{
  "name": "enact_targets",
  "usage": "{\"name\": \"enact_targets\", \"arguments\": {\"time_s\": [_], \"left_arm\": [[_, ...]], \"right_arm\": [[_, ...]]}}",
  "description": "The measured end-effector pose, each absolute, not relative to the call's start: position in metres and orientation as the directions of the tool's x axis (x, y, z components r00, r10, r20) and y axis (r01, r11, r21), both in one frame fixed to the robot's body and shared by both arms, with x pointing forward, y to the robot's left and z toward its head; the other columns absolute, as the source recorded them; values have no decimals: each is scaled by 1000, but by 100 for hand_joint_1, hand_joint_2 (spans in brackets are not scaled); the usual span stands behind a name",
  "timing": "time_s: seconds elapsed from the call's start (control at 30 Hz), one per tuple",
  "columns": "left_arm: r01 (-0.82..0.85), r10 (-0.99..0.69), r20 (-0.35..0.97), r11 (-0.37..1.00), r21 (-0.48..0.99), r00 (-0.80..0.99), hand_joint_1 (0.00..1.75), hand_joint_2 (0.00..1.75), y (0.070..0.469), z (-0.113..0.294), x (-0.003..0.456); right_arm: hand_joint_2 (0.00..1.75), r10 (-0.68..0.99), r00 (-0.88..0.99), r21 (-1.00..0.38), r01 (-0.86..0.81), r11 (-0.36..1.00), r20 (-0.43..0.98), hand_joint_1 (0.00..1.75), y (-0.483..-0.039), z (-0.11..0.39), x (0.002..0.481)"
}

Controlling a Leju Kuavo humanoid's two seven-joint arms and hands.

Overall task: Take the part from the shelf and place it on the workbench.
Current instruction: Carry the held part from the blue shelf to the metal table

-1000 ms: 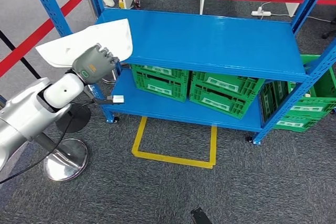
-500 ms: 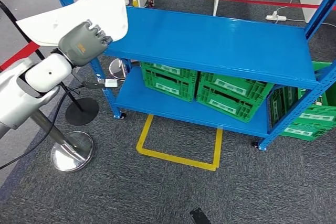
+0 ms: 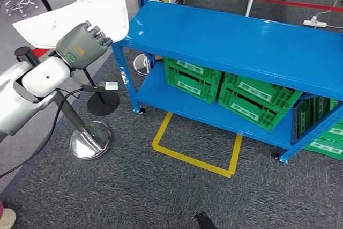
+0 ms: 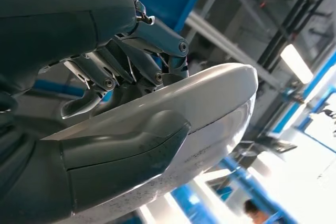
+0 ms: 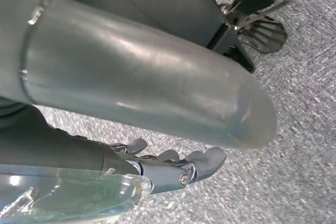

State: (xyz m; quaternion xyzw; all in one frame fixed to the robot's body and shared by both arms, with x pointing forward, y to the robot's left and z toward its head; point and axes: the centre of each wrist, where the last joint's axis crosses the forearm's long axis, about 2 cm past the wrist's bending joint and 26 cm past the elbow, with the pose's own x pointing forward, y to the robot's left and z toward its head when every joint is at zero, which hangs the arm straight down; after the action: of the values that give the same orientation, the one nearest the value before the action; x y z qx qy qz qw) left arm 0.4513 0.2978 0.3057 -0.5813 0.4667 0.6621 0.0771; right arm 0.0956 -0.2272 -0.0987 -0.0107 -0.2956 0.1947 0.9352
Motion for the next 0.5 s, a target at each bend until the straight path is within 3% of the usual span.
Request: {"name": "enact_targets", "arguments": {"time_s": [0.5], "left_arm": [[-645,-470,-817,-519,562,-333,175,175,292,294,448]], "right_arm": [[0,376,746,-133,-366,921,549,0,-227,-99,95]]}}
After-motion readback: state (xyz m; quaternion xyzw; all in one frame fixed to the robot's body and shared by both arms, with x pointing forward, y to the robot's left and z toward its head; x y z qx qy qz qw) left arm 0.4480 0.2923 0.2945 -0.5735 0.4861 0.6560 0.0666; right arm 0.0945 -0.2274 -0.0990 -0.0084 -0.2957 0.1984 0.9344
